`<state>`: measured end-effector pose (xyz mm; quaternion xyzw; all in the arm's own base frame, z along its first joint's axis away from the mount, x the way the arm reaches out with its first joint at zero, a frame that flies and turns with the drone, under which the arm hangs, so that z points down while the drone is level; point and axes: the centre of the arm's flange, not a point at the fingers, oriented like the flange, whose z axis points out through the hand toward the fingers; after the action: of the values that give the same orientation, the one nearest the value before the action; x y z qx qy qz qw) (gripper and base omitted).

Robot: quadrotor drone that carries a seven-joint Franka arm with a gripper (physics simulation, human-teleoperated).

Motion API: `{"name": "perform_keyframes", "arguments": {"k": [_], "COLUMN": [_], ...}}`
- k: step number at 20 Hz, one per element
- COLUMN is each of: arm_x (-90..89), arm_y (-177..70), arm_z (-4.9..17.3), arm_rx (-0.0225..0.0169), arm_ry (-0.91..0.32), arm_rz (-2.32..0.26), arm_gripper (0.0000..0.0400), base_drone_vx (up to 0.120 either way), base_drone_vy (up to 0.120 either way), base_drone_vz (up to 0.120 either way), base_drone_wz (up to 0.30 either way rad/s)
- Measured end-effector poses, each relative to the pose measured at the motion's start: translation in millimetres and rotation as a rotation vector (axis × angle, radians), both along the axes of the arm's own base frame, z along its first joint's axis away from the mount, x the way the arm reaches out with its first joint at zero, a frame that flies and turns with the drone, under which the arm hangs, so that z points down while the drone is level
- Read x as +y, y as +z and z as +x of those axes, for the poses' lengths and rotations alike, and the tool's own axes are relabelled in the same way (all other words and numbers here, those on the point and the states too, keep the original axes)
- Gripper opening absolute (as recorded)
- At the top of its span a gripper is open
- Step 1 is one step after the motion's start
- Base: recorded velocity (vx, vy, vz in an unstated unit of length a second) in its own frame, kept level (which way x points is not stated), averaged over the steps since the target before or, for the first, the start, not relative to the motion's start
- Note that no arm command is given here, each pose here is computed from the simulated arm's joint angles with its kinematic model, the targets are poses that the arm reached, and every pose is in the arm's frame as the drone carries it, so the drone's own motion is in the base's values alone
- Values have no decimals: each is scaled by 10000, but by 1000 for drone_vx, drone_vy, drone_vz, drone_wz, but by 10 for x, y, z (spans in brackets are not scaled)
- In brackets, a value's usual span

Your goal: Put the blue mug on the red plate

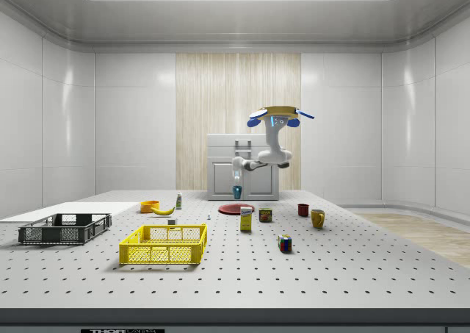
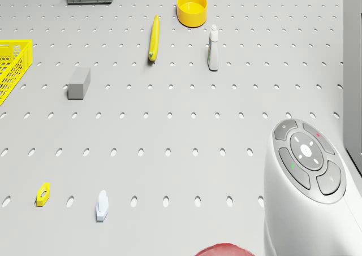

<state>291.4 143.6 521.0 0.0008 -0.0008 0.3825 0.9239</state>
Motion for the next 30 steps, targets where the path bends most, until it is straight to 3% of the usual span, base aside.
{"name": "perform_keyframes", "arguments": {"k": [4, 9, 16, 28, 30], "arm_x": [23, -74, -152, -174, -175], "arm_y": [95, 161, 309, 622, 642], "arm_z": [-58, -89, -102, -106, -106], "arm_rx": [0, 1, 0, -1, -1], "arm_ry": [5, 8, 9, 11, 11], "arm_rz": [0, 0, -1, -2, -2], "arm_gripper": [100, 100, 100, 100, 202], "base_drone_vx": [0, 0, 0, 0, 0], "base_drone_vy": [0, 0, 0, 0, 0], "base_drone_vz": [0, 0, 0, 0, 0], "base_drone_wz": [0, 0, 0, 0, 0]}}
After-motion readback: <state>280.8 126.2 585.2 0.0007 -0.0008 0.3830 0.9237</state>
